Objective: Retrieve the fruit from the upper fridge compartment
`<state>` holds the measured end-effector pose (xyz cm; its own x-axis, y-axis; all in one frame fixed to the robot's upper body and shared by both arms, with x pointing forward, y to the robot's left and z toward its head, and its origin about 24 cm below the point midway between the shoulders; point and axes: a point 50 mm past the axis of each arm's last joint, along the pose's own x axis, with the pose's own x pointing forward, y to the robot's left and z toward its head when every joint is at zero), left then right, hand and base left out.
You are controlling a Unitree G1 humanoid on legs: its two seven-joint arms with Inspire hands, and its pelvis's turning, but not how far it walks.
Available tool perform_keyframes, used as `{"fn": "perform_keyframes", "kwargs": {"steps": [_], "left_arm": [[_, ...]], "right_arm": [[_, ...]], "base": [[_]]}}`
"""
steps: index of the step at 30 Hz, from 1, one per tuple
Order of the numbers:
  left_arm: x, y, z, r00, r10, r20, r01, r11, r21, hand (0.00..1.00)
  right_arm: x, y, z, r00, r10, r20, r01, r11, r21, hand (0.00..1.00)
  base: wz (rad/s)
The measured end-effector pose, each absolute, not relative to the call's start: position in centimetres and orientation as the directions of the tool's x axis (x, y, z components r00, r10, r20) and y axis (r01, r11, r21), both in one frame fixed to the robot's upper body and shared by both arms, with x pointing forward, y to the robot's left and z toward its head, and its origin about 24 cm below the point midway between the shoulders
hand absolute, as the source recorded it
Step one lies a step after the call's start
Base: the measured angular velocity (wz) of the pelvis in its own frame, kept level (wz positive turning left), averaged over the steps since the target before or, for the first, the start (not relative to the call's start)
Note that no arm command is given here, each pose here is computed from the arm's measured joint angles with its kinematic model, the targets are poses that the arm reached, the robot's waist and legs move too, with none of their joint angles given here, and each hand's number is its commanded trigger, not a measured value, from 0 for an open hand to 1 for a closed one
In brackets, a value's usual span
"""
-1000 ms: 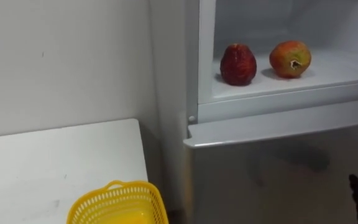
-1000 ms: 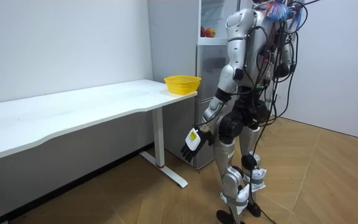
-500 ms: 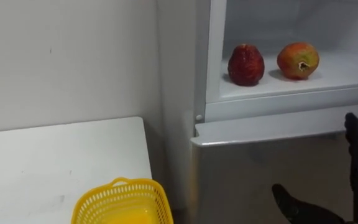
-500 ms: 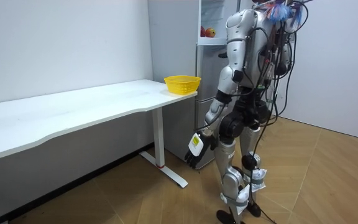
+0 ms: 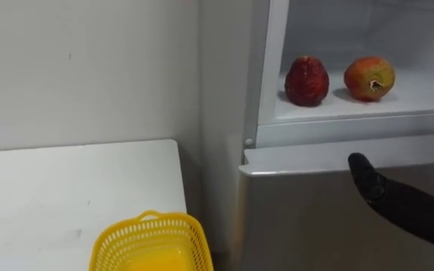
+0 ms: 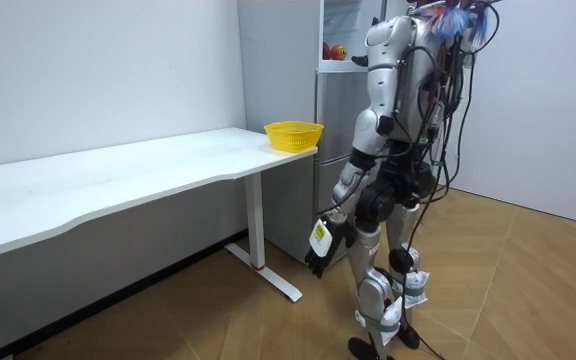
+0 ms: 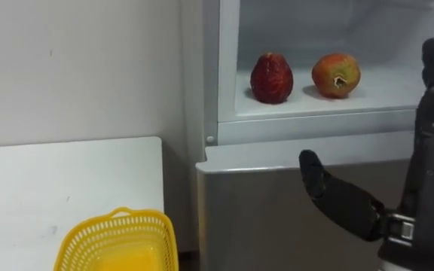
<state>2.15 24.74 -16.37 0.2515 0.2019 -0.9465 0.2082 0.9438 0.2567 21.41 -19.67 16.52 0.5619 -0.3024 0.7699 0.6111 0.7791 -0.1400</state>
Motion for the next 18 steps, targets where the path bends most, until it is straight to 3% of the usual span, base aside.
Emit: {"fn": "perform_keyframes", "kwargs": {"steps": [12, 18], "left_arm": [[1.4, 24.5, -16.6, 0.203, 0.184, -0.962, 0.362, 0.899, 0.249, 0.0], [1.8, 24.4, -16.5, 0.206, 0.178, -0.962, 0.38, 0.892, 0.246, 0.0]], "right_arm": [[21.8, -21.5, 20.7, 0.353, -0.325, 0.877, 0.694, 0.72, -0.012, 0.0], [21.9, -21.8, 21.2, 0.335, -0.314, 0.888, 0.693, 0.721, -0.007, 0.0]], "base": [[0.06], [0.04]]}}
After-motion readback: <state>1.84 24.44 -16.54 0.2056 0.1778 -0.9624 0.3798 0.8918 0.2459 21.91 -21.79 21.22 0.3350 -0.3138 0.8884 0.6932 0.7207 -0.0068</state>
